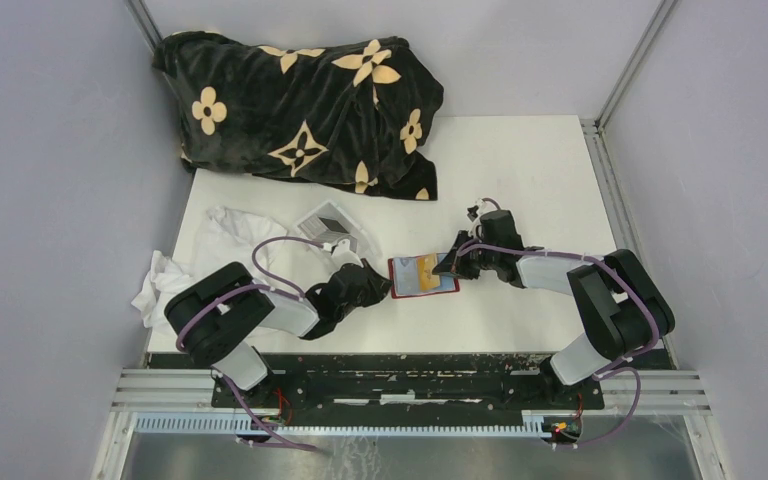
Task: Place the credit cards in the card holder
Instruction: Insert the credit card into the card holder.
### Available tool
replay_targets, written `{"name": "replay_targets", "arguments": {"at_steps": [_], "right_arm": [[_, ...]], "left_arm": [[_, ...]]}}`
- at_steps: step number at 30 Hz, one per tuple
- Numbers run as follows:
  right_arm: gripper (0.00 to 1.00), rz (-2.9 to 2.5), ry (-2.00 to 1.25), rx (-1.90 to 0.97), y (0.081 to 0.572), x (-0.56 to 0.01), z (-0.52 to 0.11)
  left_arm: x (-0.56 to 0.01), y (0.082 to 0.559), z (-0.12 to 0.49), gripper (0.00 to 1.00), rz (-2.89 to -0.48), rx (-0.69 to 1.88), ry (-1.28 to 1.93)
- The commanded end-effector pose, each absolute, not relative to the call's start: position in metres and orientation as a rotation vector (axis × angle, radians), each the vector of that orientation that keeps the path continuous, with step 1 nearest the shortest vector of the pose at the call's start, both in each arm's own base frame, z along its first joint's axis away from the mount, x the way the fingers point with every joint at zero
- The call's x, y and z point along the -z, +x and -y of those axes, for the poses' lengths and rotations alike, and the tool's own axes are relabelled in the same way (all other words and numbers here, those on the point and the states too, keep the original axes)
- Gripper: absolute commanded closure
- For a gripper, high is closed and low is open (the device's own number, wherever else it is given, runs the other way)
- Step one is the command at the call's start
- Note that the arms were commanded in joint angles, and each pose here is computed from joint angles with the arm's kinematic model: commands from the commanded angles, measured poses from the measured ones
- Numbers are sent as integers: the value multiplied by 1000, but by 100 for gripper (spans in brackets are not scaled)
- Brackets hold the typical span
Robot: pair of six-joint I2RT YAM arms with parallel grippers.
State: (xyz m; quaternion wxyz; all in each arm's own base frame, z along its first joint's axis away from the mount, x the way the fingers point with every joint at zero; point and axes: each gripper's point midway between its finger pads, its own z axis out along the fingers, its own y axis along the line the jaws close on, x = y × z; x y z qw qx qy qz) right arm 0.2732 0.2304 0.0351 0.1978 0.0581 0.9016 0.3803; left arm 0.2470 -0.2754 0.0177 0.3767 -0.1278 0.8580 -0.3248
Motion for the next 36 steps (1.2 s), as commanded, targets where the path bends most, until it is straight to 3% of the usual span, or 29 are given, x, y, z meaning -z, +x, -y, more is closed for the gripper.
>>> {"name": "replay_targets", "arguments": {"at_steps": [1,36], "right_arm": [[99,-2517,166,-1093,270,-33,-232],[99,-2484,194,-1144,268,-42,-226]], "left_arm": [[-4,245,271,85,-2238,744,-255],[11,241,266,89,-2307,673,-225]]}}
